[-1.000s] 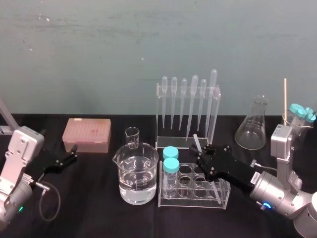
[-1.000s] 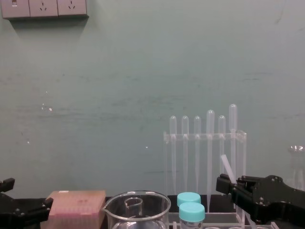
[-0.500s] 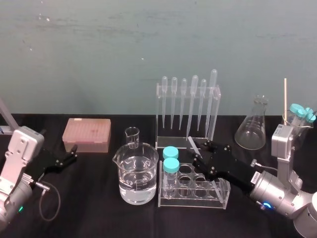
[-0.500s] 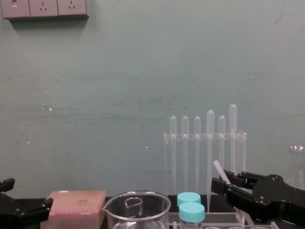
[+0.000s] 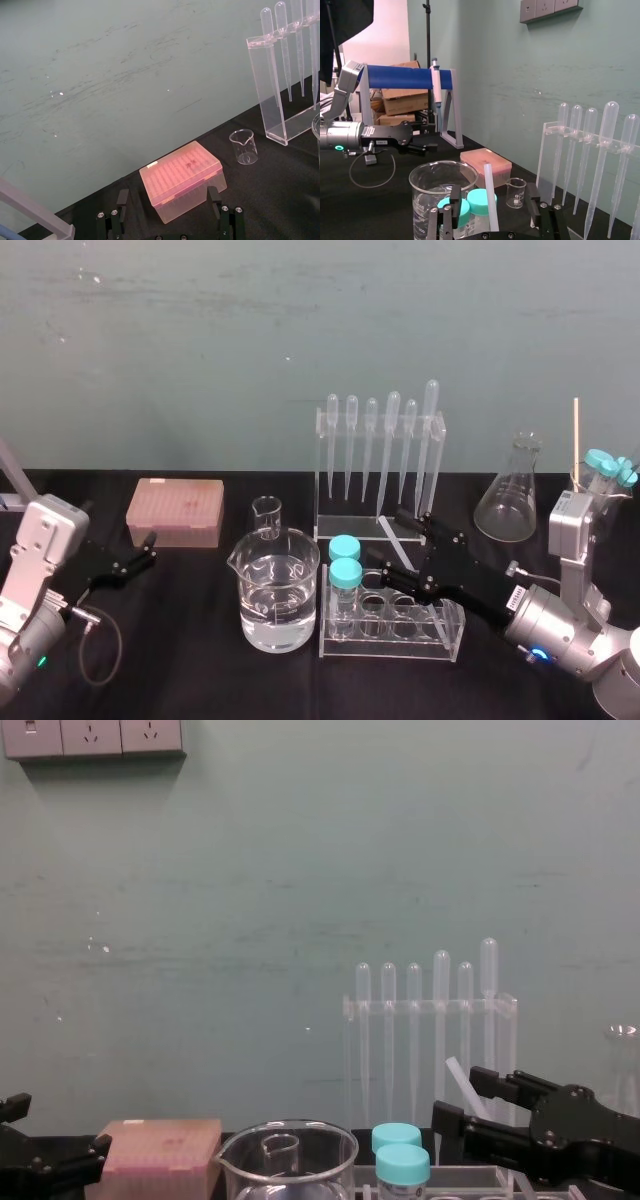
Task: Pick up the stirring rod with one hand, then place it down.
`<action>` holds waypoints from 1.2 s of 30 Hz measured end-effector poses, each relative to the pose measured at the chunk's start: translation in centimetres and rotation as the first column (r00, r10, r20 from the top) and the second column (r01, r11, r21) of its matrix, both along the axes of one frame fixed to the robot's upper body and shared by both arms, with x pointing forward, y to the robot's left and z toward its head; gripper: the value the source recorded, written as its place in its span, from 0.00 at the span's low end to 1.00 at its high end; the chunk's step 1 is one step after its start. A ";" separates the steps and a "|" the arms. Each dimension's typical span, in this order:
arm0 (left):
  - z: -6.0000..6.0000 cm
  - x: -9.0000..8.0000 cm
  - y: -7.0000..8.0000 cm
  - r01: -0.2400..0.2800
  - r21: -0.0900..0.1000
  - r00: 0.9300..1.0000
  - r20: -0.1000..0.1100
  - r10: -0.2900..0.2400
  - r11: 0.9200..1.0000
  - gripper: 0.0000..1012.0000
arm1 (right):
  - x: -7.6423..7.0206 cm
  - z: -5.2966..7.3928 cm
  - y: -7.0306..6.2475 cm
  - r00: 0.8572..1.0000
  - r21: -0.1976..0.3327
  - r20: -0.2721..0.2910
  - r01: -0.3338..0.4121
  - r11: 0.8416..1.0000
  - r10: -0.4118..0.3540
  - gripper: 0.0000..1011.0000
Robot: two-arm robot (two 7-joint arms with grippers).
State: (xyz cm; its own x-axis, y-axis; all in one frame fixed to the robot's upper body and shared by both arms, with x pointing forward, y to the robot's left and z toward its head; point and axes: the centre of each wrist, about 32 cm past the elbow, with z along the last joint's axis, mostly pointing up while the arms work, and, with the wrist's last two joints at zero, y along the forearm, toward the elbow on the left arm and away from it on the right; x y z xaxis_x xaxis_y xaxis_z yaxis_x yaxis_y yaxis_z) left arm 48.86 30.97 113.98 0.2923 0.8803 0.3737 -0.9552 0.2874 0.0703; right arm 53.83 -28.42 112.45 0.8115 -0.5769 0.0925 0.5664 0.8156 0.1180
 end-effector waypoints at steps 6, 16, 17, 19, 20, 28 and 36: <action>0.0 0.0 0.0 0.000 0.000 1.000 0.000 0.000 1.000 0.99 | 0.0 0.0 0.0 1.000 0.000 0.000 0.000 1.000 0.000 0.97; 0.0 0.0 0.0 0.000 0.000 1.000 0.000 0.000 1.000 0.99 | 0.4 3.6 0.8 0.977 -0.027 0.211 0.025 0.999 -0.019 0.99; 0.0 0.0 0.0 0.000 0.000 1.000 0.000 0.000 1.000 0.99 | 0.4 3.8 0.8 0.974 -0.026 0.226 0.034 0.999 -0.027 0.99; 0.0 0.0 0.0 0.000 0.000 1.000 0.000 0.000 1.000 0.99 | 0.5 4.6 0.7 0.962 -0.018 0.264 0.075 0.997 -0.067 0.99; 0.0 0.0 0.0 0.000 0.000 1.000 0.000 0.000 1.000 0.99 | 0.4 4.8 0.7 0.959 -0.012 0.271 0.093 0.996 -0.086 0.99; 0.0 0.0 0.0 0.000 0.000 1.000 0.000 0.000 1.000 0.99 | -0.8 4.9 -1.1 0.911 0.015 0.206 0.362 0.932 -0.357 0.99; 0.0 0.0 0.0 0.000 0.000 1.000 0.000 0.000 1.000 0.99 | -2.9 3.2 -2.3 0.865 -0.138 -0.041 0.490 0.861 -0.500 0.99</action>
